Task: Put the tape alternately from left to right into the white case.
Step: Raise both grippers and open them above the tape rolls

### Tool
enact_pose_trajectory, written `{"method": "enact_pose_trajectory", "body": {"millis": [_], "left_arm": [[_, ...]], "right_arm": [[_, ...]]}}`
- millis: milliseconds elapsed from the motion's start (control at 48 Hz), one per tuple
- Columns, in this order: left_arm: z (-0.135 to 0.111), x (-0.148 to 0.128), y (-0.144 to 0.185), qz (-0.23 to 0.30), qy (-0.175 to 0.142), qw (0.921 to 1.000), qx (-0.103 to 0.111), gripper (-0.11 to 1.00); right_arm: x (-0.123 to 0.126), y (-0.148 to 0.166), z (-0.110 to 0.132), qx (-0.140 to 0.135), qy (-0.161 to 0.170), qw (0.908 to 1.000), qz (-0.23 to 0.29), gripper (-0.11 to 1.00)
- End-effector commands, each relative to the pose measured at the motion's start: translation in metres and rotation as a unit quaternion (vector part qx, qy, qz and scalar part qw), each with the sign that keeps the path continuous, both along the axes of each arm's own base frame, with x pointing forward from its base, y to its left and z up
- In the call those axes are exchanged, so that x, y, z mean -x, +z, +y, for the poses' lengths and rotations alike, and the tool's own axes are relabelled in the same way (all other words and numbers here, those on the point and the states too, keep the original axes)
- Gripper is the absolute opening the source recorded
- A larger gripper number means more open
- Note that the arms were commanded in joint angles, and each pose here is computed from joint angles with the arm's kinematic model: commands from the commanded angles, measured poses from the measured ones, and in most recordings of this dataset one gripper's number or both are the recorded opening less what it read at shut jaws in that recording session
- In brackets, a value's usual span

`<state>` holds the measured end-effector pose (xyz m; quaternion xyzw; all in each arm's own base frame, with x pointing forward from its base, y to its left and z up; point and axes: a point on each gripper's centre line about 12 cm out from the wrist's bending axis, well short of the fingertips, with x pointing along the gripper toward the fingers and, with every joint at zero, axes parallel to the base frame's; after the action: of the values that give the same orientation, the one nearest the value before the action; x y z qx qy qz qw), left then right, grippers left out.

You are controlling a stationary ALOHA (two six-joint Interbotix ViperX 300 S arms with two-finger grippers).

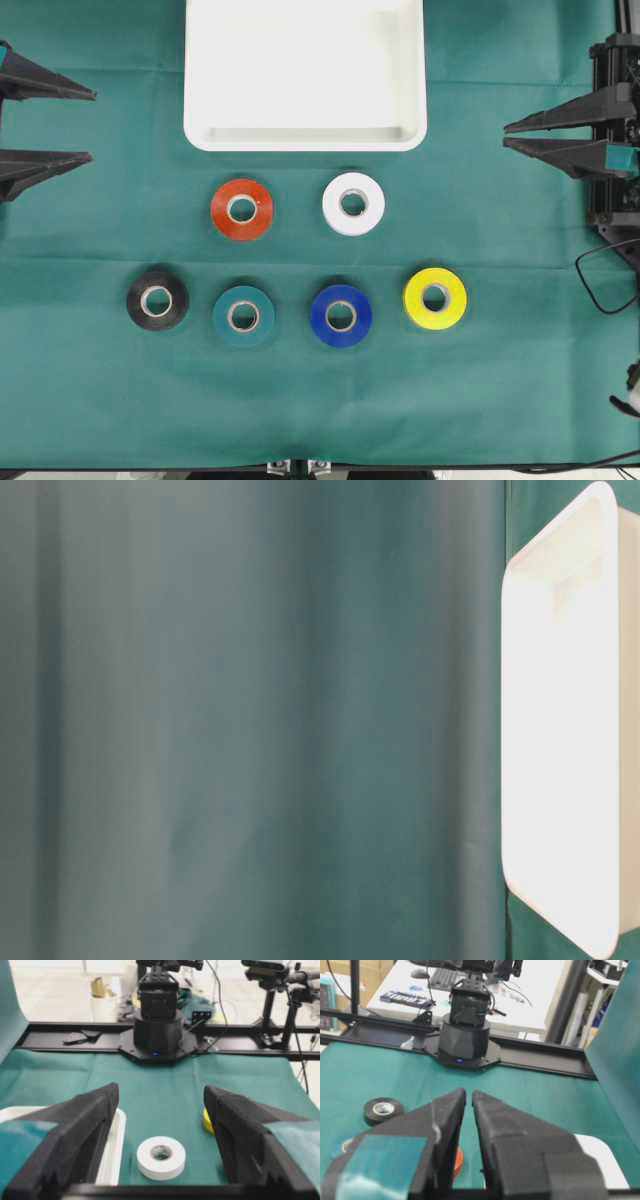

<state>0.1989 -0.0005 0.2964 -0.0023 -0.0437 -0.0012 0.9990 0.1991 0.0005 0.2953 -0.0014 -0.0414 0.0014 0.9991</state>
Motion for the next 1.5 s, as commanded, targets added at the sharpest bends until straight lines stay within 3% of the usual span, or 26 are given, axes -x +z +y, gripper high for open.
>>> {"method": "enact_pose_trajectory", "body": {"millis": [0,42,167,312,917,1104,1208,1292,1438,1479], "left_arm": [[-0.002,0.0,0.001,-0.004,-0.005,0.9999,0.014,0.24],[-0.003,0.001,0.001,-0.006,-0.008,0.9998,0.014,0.23],[-0.006,0.001,0.002,-0.007,-0.014,0.9998,0.014,0.0],[-0.006,0.0,0.002,-0.007,-0.015,0.9998,0.014,-0.1],[-0.012,-0.01,-0.008,0.021,-0.028,0.9993,0.01,-0.1],[-0.012,-0.009,-0.01,0.022,-0.029,0.9993,0.012,0.08],[-0.012,-0.009,-0.01,0.022,-0.029,0.9993,0.012,0.34],[-0.012,-0.009,-0.01,0.023,-0.029,0.9993,0.012,0.57],[-0.012,-0.01,-0.012,0.026,-0.029,0.9992,0.012,0.63],[-0.012,-0.01,-0.012,0.027,-0.028,0.9992,0.012,0.64]], "right_arm": [[-0.001,0.001,0.001,-0.005,0.003,1.0,-0.005,0.24],[-0.001,0.0,0.001,-0.006,0.003,1.0,-0.004,0.22],[-0.001,-0.002,0.001,-0.013,0.004,0.9999,-0.001,0.01],[0.0,-0.001,0.001,-0.012,0.004,0.9999,-0.002,0.0],[-0.01,-0.011,0.001,-0.014,0.004,0.9996,0.023,0.0],[-0.01,-0.012,0.001,-0.014,0.003,0.9996,0.024,0.01],[-0.009,-0.013,0.001,-0.013,0.004,0.9996,0.025,0.17],[-0.009,-0.015,0.001,-0.013,0.004,0.9996,0.026,0.4],[-0.009,-0.017,0.001,-0.014,0.004,0.9994,0.03,0.82],[-0.009,-0.017,0.001,-0.014,0.003,0.9995,0.03,0.86]]}}
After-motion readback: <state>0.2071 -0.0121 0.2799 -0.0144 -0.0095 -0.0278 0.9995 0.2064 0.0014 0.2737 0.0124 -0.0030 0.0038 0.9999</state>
